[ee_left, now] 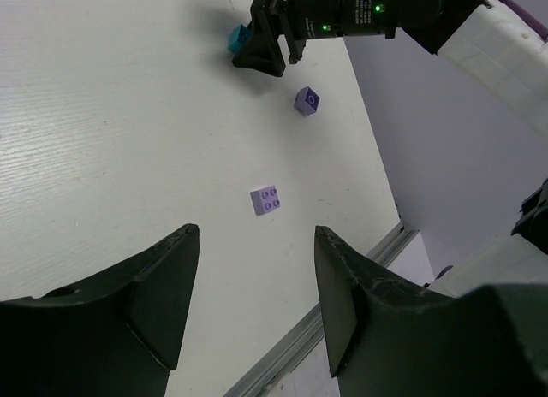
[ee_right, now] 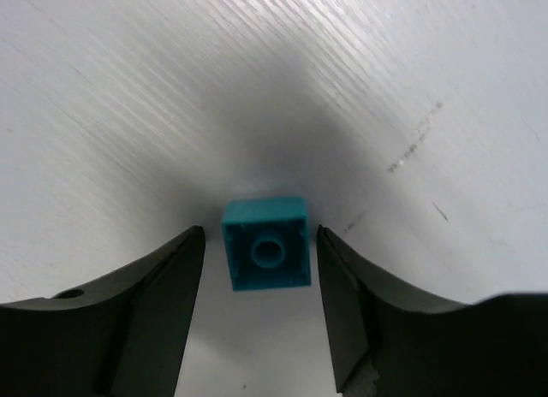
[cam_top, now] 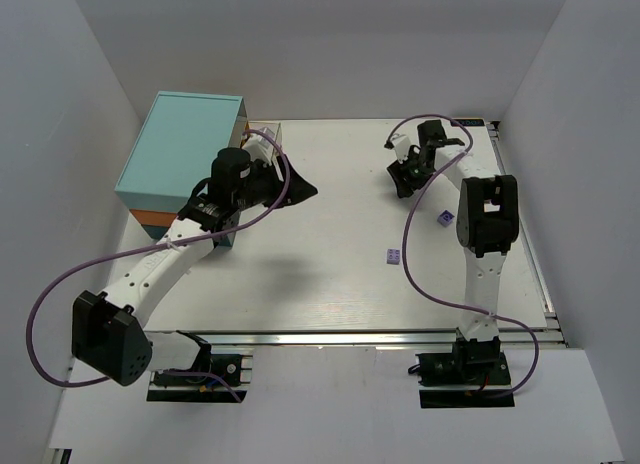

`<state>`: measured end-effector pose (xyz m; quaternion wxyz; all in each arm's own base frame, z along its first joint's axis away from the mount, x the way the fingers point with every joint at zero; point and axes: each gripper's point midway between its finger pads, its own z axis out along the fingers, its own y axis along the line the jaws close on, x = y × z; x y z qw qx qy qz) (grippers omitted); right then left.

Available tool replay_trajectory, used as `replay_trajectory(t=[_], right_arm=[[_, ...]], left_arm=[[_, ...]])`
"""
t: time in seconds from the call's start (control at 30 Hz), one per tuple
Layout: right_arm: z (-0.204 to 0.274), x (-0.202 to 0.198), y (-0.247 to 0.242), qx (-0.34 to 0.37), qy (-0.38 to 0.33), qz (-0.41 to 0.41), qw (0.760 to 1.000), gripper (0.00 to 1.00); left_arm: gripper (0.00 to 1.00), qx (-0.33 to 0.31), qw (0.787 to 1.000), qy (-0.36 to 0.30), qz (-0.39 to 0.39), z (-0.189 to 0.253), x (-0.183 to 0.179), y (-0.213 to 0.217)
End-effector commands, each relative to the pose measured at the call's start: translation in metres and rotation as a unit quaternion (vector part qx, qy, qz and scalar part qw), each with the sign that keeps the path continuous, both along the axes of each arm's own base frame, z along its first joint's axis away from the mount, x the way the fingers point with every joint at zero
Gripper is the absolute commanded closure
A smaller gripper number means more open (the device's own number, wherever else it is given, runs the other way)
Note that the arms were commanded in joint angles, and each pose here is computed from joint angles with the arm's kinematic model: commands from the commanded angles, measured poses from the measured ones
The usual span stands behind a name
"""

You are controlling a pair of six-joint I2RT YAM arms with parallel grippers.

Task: Sort the legos into containers by color

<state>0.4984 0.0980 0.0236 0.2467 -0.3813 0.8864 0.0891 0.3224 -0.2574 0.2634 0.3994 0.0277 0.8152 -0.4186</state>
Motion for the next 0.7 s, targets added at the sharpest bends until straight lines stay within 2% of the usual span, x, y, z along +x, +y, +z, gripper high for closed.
replay_trajectory(t=[0.0,0.1,0.13,0.23,0.37,0.4,0.47,0.5,0.57,0.63,0.67], right_arm=[[0.005,0.007,0.02,0.023,-0.019,0.029,0.999,0.4],[0.01,0.012,0.029,0.036,-0.025,0.043,0.998,0.62],[0.016,0.013,0.032,0.042,-0.029,0.049,0.998,0.76],[0.038,0.013,0.048,0.076,-0.047,0.08,0.993,1.0],[0.095,0.011,0.089,0.136,-0.092,0.146,0.976,1.0],[0.114,0.001,0.117,0.169,-0.1,0.183,0.963,1.0],[0.143,-0.002,0.142,0.203,-0.129,0.224,0.944,1.0],[0.164,-0.017,0.182,0.235,-0.142,0.274,0.922,1.0],[0.191,-0.014,0.205,0.265,-0.182,0.293,0.901,1.0],[0.208,-0.03,0.249,0.295,-0.201,0.33,0.874,1.0],[0.219,-0.019,0.263,0.306,-0.23,0.317,0.868,1.0]], left_arm=[[0.34,0.0,1.0,-0.016,0.005,0.013,-0.008,0.006],[0.34,0.0,1.0,-0.018,0.011,0.015,-0.009,0.009],[0.34,0.001,1.0,-0.019,0.012,0.016,-0.009,0.009],[0.34,0.005,0.999,-0.026,0.025,0.021,-0.011,0.016],[0.34,0.017,0.998,-0.032,0.044,0.024,-0.015,0.029],[0.34,0.017,0.998,-0.035,0.047,0.027,-0.017,0.031],[0.34,0.024,0.996,-0.047,0.07,0.033,-0.019,0.044],[0.34,0.026,0.995,-0.052,0.078,0.036,-0.02,0.048],[0.34,0.033,0.992,-0.064,0.103,0.043,-0.022,0.06],[0.34,0.035,0.989,-0.072,0.123,0.049,-0.024,0.068],[0.34,0.037,0.986,-0.079,0.141,0.055,-0.027,0.076]])
